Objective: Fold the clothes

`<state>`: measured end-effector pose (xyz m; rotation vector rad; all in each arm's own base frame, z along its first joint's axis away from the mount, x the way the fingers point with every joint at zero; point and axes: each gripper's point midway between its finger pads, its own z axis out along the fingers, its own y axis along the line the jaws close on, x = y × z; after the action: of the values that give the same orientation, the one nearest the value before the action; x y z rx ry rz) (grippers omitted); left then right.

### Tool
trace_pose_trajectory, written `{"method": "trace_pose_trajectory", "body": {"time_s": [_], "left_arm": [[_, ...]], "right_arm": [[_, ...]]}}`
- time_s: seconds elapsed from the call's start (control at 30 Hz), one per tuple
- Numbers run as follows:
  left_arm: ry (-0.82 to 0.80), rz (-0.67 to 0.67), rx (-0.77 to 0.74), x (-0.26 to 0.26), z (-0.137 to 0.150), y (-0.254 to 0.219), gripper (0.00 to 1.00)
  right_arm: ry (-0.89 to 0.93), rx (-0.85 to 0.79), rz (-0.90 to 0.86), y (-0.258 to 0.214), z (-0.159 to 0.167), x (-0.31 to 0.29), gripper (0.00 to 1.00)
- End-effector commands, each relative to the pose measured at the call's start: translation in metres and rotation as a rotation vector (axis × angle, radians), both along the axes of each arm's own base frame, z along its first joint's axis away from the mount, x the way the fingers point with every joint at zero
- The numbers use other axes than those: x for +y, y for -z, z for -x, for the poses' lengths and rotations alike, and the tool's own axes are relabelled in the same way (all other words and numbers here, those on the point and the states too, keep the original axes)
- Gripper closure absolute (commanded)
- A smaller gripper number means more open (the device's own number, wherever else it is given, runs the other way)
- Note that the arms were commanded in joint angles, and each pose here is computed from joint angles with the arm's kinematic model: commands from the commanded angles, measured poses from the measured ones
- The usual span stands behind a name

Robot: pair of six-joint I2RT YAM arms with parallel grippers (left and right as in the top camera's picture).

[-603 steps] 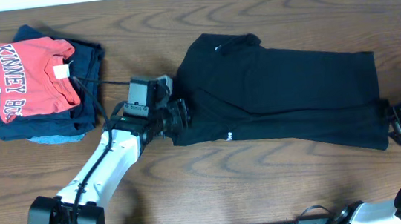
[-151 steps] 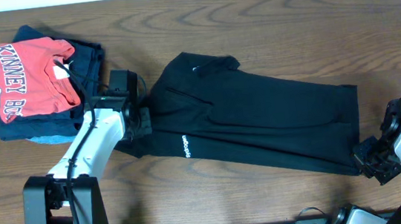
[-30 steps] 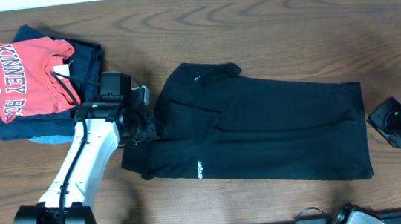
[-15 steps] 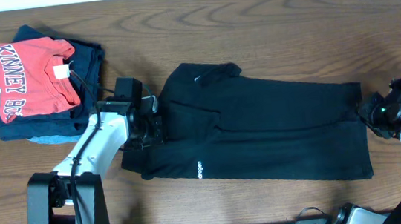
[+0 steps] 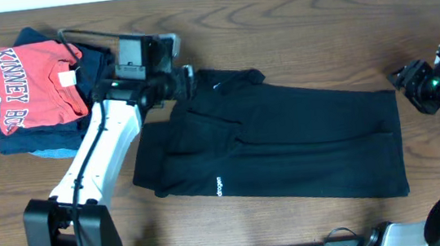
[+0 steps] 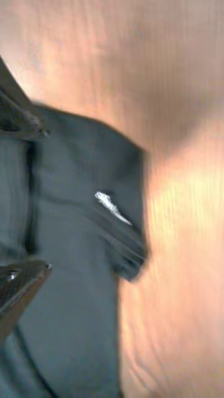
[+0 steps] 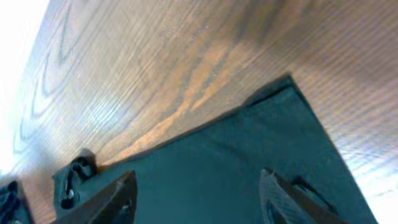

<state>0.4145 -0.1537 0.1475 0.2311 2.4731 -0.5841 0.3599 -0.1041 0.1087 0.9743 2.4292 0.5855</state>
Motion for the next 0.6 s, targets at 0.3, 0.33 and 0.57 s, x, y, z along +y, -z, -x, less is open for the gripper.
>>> {"method": "trace_pose_trajectory", "body": {"time_s": [0.3, 0.33, 0.57], "left_arm": [[-0.002, 0.041, 0.088, -0.036, -0.037, 0.104, 0.37], [-0.012, 0.05, 0.101, -0.037, -0.038, 0.11, 0.37], [-0.003, 0.08, 0.14, -0.05, -0.034, 0.127, 0.3]], "right_arm": [[-0.121, 0.118, -0.057, 0.018, 0.021, 0.029, 0.34], [-0.12, 0.133, -0.051, 0.02, 0.024, 0.028, 0.34], [-0.087, 0.2, 0.03, 0.028, 0.033, 0.015, 0.32]]}}
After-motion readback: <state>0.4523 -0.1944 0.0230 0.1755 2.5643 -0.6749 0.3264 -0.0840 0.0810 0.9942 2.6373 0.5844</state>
